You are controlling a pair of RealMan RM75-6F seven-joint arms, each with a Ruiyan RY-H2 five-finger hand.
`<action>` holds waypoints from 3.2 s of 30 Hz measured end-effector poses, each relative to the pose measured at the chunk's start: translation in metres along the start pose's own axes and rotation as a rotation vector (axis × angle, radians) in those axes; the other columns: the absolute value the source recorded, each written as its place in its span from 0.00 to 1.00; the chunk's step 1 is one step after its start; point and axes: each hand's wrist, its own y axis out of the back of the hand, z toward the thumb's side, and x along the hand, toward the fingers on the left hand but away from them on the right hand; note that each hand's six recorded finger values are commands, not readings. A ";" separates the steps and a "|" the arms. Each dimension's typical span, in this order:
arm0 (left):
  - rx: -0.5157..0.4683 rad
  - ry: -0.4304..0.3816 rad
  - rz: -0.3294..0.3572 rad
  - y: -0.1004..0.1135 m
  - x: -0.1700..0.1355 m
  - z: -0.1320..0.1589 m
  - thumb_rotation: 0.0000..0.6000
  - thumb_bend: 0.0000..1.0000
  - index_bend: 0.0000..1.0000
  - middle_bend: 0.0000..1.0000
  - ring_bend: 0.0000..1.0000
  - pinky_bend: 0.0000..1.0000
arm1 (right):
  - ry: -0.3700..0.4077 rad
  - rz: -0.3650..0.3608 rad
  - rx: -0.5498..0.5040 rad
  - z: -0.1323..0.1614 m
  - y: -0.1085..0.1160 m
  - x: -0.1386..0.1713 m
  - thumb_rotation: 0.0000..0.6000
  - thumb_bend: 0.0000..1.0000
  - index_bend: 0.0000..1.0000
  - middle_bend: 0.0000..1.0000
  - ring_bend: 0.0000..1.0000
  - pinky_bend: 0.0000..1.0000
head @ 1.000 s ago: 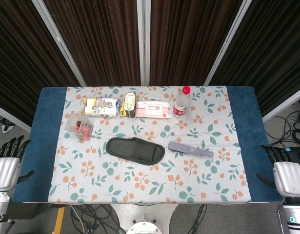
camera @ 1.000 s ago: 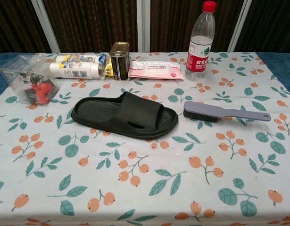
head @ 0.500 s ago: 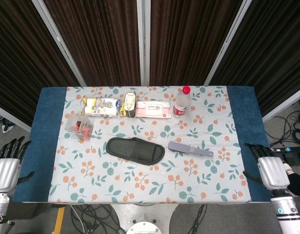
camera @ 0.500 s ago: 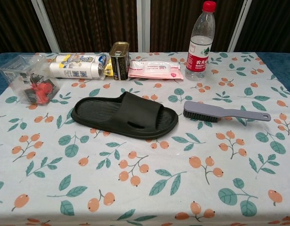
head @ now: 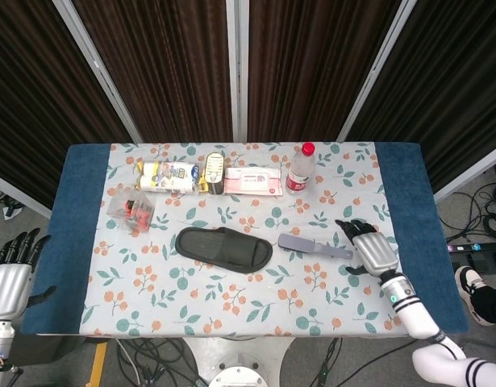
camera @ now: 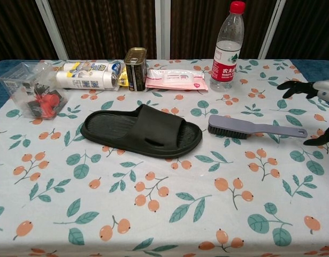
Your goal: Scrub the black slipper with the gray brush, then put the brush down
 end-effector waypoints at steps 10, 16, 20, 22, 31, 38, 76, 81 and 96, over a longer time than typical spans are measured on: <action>-0.001 0.020 -0.010 -0.003 -0.002 -0.005 1.00 0.04 0.18 0.16 0.09 0.14 | 0.001 0.020 0.055 0.009 -0.007 -0.053 1.00 0.01 0.05 0.14 0.08 0.17; -0.003 0.025 -0.010 -0.003 -0.003 -0.007 1.00 0.04 0.18 0.16 0.09 0.14 | 0.004 0.024 0.079 0.014 -0.003 -0.073 1.00 0.01 0.05 0.17 0.09 0.17; -0.003 0.030 -0.011 -0.003 -0.004 -0.008 1.00 0.04 0.18 0.16 0.09 0.15 | 0.019 0.058 0.066 0.017 0.000 -0.069 1.00 0.02 0.08 0.24 0.12 0.17; -0.004 0.029 -0.011 -0.003 -0.004 -0.008 1.00 0.04 0.18 0.16 0.09 0.14 | 0.030 0.085 0.051 0.018 0.002 -0.065 1.00 0.03 0.11 0.26 0.13 0.17; -0.006 0.024 -0.007 -0.003 -0.005 -0.007 1.00 0.04 0.18 0.16 0.09 0.15 | 0.017 0.213 -0.011 0.018 0.001 -0.057 1.00 0.08 0.28 0.35 0.21 0.26; -0.014 0.034 -0.007 -0.003 -0.007 -0.009 1.00 0.04 0.18 0.16 0.09 0.14 | 0.013 0.231 -0.025 0.023 -0.001 -0.060 1.00 0.11 0.39 0.43 0.30 0.36; -0.047 0.069 -0.011 -0.011 -0.014 -0.017 1.00 0.04 0.19 0.16 0.09 0.14 | -0.012 0.295 -0.141 0.043 -0.016 -0.071 1.00 0.19 0.76 0.75 0.76 0.93; -0.051 0.073 -0.007 -0.011 -0.014 -0.018 1.00 0.04 0.19 0.16 0.09 0.14 | -0.015 0.275 -0.173 0.044 -0.012 -0.073 1.00 0.55 0.92 0.83 0.86 1.00; -0.124 -0.079 0.015 0.006 0.008 0.006 1.00 0.21 0.19 0.16 0.09 0.14 | 0.102 0.110 -0.229 0.046 0.048 -0.061 1.00 0.63 1.00 0.97 1.00 1.00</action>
